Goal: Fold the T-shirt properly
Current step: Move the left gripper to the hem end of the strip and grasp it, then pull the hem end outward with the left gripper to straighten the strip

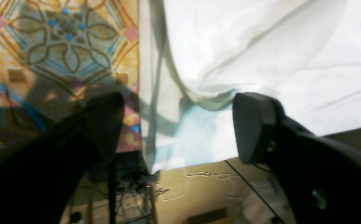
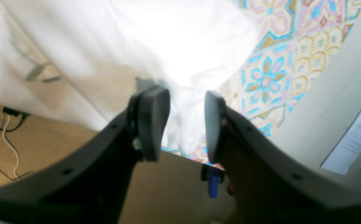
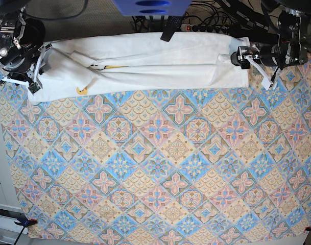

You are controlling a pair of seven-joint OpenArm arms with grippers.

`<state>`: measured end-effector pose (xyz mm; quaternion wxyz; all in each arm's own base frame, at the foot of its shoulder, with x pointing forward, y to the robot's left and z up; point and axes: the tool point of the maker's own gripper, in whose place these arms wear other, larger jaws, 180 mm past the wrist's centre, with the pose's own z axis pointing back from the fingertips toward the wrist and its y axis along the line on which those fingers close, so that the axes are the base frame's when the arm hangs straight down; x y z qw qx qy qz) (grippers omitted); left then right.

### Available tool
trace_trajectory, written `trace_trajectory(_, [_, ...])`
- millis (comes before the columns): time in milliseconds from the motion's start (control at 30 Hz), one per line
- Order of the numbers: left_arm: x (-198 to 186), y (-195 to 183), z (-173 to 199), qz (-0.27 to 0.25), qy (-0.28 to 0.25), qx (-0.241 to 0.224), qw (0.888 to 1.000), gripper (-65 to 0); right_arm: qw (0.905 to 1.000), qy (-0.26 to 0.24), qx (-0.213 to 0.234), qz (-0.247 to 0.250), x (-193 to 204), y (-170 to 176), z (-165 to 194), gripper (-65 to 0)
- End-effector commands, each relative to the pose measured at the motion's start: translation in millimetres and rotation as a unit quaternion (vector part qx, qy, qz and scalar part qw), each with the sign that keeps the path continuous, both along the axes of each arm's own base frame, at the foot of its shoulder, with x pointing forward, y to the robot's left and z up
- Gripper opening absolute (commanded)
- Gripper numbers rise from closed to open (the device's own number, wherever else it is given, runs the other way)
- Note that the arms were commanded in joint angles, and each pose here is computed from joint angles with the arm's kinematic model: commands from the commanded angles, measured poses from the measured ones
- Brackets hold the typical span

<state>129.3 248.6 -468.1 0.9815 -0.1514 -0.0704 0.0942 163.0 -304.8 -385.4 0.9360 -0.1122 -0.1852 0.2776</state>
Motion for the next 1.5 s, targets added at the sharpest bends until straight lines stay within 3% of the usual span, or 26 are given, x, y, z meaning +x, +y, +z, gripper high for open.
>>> trace_trajectory(0, [-6,9,-7,0.004,0.008,0.022,1.0,-7.4,0.9999,-0.014,-0.01,0.004,6,-5,9,-43.3])
trace_trajectory(333, [-5,-32,-16,0.001,0.008,-0.022,1.0,-8.7,0.9999,-0.013,-0.009,0.005,6,-4,9,-43.3])
trace_trajectory(533, [-5,-61,-21,-0.024,0.013,-0.045,0.999,-24.1,0.9999,-0.014,-0.01,0.004,6,-5,9,-43.3])
trace_trajectory(733, [-4,-68,-21,-0.019,0.011,-0.054,0.998,-48.6,0.9999,-0.014,-0.01,0.004,6,-5,9,-43.3])
trace_trajectory(933, [-1,-67,-19,-0.017,0.005,-0.053,0.998,-49.5,0.9999,-0.014,-0.01,0.004,6,-5,9,-43.3])
trace_trajectory(1100, [21,-58,-1,-0.007,-0.036,-0.045,0.998,-49.9,0.9999,-0.014,-0.01,0.004,6,-5,9,-43.3])
trace_trajectory(1300, [51,-41,13,0.014,-0.075,-0.034,0.996,-65.0,0.9999,-0.013,-0.009,0.006,6,-3,9,-43.3])
trace_trajectory(1467, [61,-11,24,0.056,-0.097,-0.016,0.994,-65.0,0.9999,-0.013,-0.009,0.005,6,-4,9,-43.3])
